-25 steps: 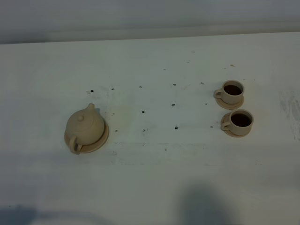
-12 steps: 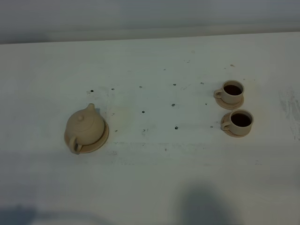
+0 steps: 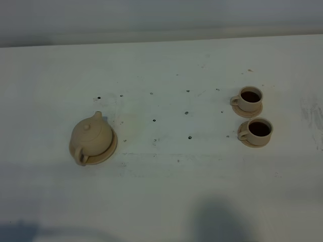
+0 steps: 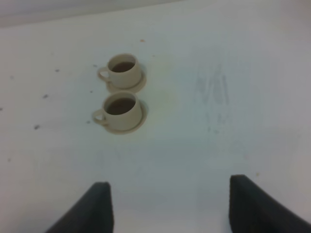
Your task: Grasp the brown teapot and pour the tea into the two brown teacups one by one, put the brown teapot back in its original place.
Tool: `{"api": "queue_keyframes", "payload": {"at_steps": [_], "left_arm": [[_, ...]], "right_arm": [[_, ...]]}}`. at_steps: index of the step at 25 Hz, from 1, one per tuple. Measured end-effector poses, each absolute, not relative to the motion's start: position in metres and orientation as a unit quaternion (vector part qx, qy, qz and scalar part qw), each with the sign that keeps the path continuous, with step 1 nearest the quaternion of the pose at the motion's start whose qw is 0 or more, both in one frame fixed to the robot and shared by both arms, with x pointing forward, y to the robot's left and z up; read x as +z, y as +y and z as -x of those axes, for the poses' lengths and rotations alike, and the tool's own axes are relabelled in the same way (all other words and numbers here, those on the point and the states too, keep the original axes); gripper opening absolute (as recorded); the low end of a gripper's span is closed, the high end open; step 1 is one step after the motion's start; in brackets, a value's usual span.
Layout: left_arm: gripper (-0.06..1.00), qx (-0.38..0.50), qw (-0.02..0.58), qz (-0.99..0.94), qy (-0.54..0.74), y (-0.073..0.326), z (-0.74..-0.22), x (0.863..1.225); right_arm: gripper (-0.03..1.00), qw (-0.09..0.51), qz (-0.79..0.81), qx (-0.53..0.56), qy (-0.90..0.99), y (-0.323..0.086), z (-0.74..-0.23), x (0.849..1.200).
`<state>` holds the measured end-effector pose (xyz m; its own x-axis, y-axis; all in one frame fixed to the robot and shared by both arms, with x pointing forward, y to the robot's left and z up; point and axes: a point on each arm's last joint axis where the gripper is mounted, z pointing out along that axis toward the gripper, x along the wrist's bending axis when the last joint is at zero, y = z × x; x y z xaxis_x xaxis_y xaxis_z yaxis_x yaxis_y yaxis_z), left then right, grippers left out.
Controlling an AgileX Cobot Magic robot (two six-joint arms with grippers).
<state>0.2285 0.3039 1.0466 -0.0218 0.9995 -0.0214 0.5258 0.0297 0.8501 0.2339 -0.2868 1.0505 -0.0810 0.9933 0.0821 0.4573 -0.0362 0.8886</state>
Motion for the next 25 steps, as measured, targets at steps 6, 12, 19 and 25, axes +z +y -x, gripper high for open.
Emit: {"api": "queue_keyframes", "payload": {"at_steps": [6,12,19,25], "left_arm": [[0.53,0.341,0.347,-0.607,0.628,0.3039,-0.2285,1.0466],[0.53,0.341,0.347,-0.607,0.628,0.3039,-0.2285,1.0466],[0.53,0.341,0.347,-0.607,0.628,0.3039,-0.2285,1.0466],[0.53,0.341,0.347,-0.607,0.628,0.3039,-0.2285,1.0466]], "right_arm": [[0.54,0.318,-0.572,0.416,0.631,-0.2874,-0.2331,1.0505],[0.54,0.322,-0.565,0.412,0.639,-0.2875,-0.233,1.0503],[0.54,0.324,-0.563,0.41,0.641,-0.2878,-0.233,1.0502],[0.54,0.316,-0.563,0.417,0.64,-0.2859,-0.2328,1.0505]]}}
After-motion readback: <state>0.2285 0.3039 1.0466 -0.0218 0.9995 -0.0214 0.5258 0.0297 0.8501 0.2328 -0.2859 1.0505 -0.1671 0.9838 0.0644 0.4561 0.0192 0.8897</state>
